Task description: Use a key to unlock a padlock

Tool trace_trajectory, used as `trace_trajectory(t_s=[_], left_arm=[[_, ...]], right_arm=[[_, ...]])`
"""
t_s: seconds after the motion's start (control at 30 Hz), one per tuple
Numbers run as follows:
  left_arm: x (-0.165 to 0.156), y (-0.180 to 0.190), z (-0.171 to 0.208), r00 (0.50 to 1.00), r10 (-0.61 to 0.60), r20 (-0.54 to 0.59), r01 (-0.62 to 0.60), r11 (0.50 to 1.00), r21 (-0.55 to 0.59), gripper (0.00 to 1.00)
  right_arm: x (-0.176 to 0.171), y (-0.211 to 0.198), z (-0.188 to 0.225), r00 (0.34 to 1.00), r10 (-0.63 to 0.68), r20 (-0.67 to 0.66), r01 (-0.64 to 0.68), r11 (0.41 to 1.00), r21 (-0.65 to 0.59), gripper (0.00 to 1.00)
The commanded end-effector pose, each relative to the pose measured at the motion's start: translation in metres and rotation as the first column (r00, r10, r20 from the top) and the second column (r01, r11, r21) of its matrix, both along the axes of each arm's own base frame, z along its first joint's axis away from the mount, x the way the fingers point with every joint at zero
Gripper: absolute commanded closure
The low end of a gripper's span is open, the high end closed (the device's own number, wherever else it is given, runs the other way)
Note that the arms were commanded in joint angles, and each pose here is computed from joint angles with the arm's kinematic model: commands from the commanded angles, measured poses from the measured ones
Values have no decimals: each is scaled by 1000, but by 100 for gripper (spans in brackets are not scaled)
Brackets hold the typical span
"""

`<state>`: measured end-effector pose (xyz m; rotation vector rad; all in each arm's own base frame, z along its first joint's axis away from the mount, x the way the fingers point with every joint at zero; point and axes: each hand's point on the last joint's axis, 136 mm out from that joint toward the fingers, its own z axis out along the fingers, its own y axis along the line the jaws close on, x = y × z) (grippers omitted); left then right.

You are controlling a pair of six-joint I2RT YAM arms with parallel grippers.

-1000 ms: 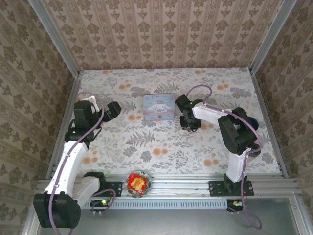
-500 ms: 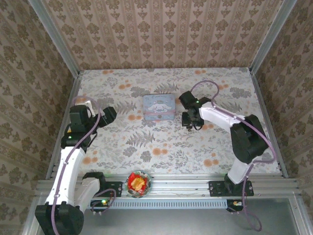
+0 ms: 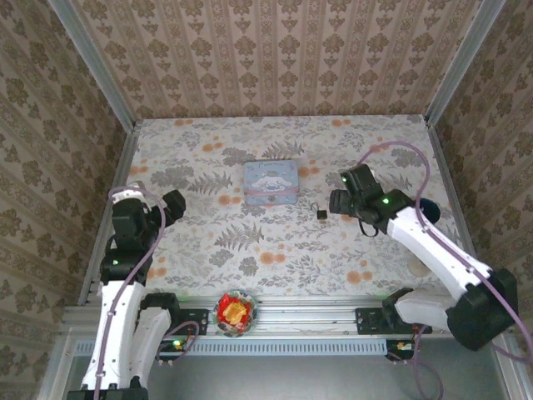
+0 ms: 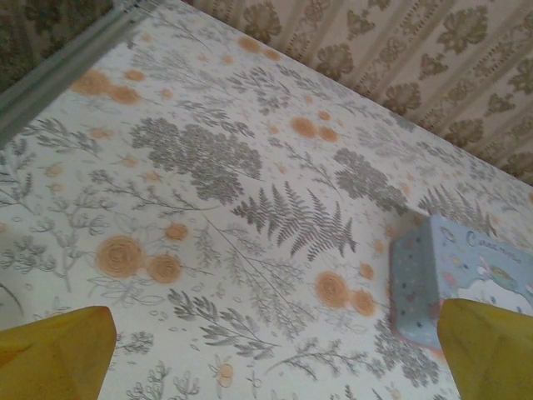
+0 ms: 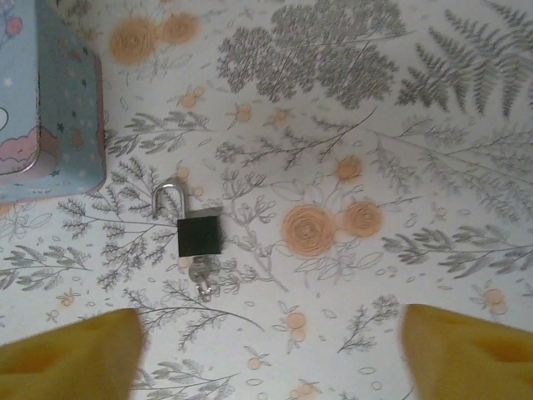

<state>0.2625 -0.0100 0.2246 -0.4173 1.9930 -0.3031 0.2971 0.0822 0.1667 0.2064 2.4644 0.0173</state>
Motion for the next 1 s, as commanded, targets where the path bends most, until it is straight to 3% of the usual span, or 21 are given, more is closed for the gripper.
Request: trace_trajectory(t_s=[0.0,0.2,0.43,0.67,0.97], left_arm=[[2,18,3,993,93,78,-95,995,25,0],[13,24,-10,980,125,152,-131,991,30,0],[25,34,-30,975,137,176,-163,976,145,0],[42,36,-43,977,73,200,-133,945,300,0],[67,31,-63,982,-9,187,-67,917,394,0]], right_arm=[[1,-20,16,991,-40,129,47,998,-51,0],[-4,-46,28,967,-70,245,99,989,-107,0],[-2,-66,20,922,-56,384,150,964,-220,0],[2,-66,6,893,7,451,128,955,-269,0],[13,-61,6,852,93,515,93,942,-323,0]])
